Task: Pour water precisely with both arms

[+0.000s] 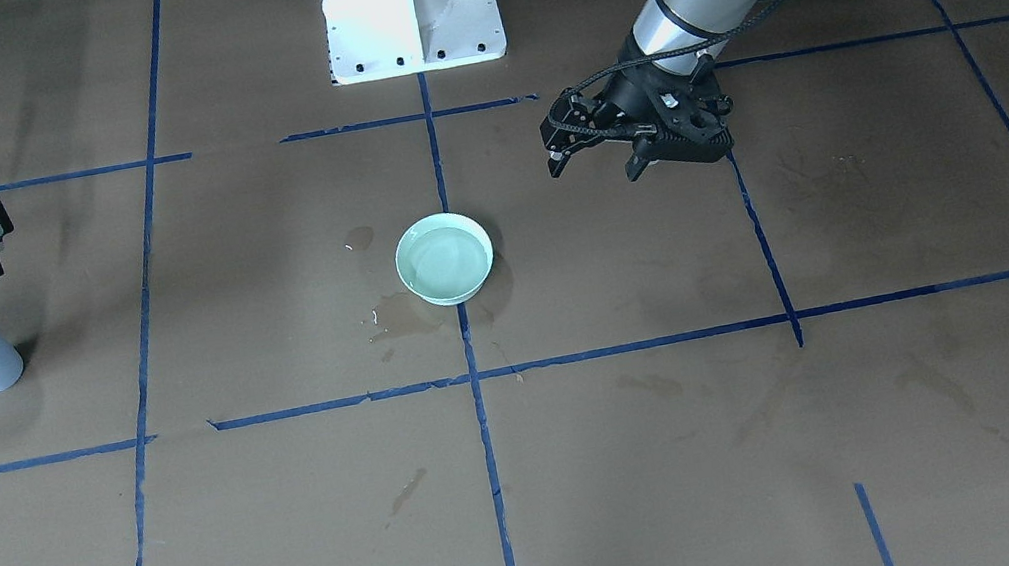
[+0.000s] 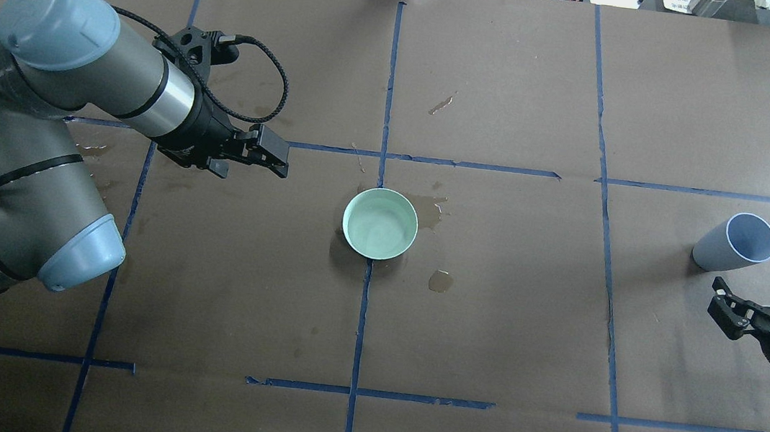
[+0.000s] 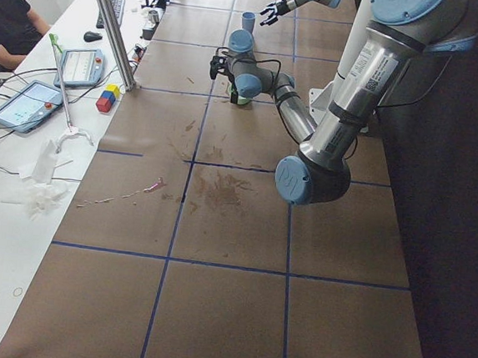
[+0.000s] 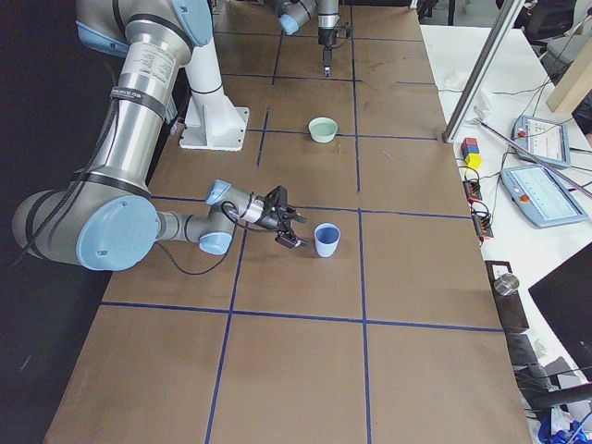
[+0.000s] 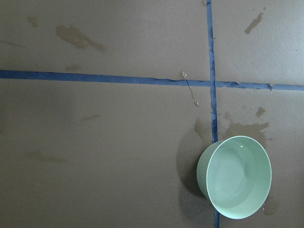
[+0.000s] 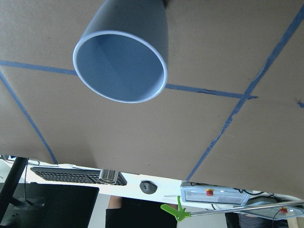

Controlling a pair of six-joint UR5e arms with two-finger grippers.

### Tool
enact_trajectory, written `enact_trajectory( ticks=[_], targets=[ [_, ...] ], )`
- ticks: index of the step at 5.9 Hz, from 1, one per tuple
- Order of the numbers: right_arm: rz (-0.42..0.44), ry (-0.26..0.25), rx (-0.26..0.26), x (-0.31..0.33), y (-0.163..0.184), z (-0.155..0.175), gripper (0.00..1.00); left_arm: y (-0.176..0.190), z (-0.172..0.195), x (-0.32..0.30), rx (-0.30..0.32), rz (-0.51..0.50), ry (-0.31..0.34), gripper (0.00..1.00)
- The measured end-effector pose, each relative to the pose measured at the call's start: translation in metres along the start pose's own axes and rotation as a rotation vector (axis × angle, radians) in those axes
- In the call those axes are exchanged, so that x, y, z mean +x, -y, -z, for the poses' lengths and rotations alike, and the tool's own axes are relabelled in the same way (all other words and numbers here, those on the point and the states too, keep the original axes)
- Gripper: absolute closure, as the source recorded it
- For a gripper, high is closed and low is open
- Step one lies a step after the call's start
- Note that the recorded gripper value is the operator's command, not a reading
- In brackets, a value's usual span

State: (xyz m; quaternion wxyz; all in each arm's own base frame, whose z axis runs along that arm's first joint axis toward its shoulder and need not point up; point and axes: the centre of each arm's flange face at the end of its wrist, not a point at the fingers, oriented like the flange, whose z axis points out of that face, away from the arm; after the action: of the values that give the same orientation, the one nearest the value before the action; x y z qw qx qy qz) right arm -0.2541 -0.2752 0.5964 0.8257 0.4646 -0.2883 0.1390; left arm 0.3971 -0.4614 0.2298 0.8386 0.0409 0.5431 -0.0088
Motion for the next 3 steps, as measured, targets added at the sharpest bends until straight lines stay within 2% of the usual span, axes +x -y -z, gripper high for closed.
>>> enact_trajectory(
  ticks=[1, 3],
  targets=[
    [-0.033, -0.015, 0.044, -0.001, -0.007, -0.007, 0.0, 0.0, 0.001, 0.0, 0.001, -0.001, -0.001, 0.0],
    [-0.061, -0.02, 0.094, -0.009, -0.016, -0.02, 0.01, -0.001, 0.004, 0.002, 0.004, -0.002, -0.005, 0.0]
  ],
)
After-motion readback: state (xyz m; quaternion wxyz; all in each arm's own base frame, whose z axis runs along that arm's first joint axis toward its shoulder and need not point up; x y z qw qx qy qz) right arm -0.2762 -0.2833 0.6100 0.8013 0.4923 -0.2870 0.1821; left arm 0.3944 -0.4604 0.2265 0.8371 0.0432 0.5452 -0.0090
